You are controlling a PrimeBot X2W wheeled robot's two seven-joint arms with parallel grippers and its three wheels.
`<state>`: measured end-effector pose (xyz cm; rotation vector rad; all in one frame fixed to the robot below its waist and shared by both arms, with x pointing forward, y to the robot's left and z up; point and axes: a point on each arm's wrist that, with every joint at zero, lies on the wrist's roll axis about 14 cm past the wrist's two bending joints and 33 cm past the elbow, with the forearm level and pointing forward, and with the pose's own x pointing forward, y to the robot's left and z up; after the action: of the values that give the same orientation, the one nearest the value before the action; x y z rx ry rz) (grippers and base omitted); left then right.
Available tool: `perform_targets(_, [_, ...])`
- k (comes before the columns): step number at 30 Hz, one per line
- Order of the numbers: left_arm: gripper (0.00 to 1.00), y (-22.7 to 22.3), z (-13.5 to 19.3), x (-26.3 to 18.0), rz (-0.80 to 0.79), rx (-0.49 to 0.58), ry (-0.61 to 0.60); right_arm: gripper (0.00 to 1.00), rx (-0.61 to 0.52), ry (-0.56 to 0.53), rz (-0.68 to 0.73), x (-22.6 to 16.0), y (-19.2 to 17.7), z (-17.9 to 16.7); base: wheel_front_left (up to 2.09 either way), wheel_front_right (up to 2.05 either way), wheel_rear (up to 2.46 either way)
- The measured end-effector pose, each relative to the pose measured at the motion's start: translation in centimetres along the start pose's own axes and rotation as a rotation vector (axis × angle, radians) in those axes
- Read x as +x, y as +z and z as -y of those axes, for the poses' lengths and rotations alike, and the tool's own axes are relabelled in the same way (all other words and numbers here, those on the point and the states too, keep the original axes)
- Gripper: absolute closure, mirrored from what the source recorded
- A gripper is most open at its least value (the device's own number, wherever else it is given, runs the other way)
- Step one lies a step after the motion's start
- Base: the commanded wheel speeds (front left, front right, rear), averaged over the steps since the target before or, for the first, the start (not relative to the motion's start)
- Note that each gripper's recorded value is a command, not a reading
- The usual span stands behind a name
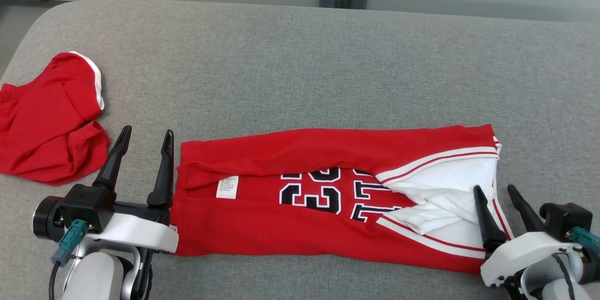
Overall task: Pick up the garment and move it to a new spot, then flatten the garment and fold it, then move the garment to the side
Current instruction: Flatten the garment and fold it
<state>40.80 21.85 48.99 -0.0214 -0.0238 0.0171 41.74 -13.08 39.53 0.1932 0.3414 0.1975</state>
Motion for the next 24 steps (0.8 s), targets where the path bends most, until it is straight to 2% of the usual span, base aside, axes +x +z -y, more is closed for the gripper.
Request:
perform_targets(7, [0.00,-0.5,-0.3,0.1,-0.012,0.002,0.002,0.00,0.033,0.015,-0.088,0.9,-3.0,-0.8,0.00,0.00,0.00])
perform_targets(8, [0.00,-0.4,-0.3,0.2,-0.010,0.005,0.001,0.23,0.040,0.019,-0.090,1.0,-3.1,-1.0,0.00,0.00,0.00])
perform_targets(9, [0.00,-0.4,-0.3,0.3,-0.009,0.008,-0.001,0.58,0.047,0.027,-0.099,1.1,-3.3,-1.3,0.00,0.00,0.00])
perform_targets(10, [0.00,-0.3,-0.2,0.3,-0.008,0.008,-0.004,1.00,0.051,0.032,-0.107,1.1,-3.6,-1.6,0.00,0.00,0.00])
perform_targets(16, [0.00,-0.6,-0.1,0.6,-0.012,0.011,-0.008,1.00,0.082,0.019,-0.062,1.4,-2.9,-1.0,0.00,0.00,0.00])
perform_targets(20, [0.00,-0.8,0.3,0.9,-0.016,0.017,-0.022,1.00,0.084,-0.070,-0.014,1.0,-1.6,2.6,0.00,0.00,0.00])
perform_targets(21, [0.00,-0.8,0.3,0.9,-0.016,0.017,-0.022,1.00,0.084,-0.070,-0.014,1.0,-1.6,2.6,0.00,0.00,0.00])
perform_targets(24, [0.00,-0.7,0.9,1.2,-0.012,0.017,-0.040,1.00,0.074,-0.154,0.015,0.2,-0.8,6.0,0.00,0.00,0.00])
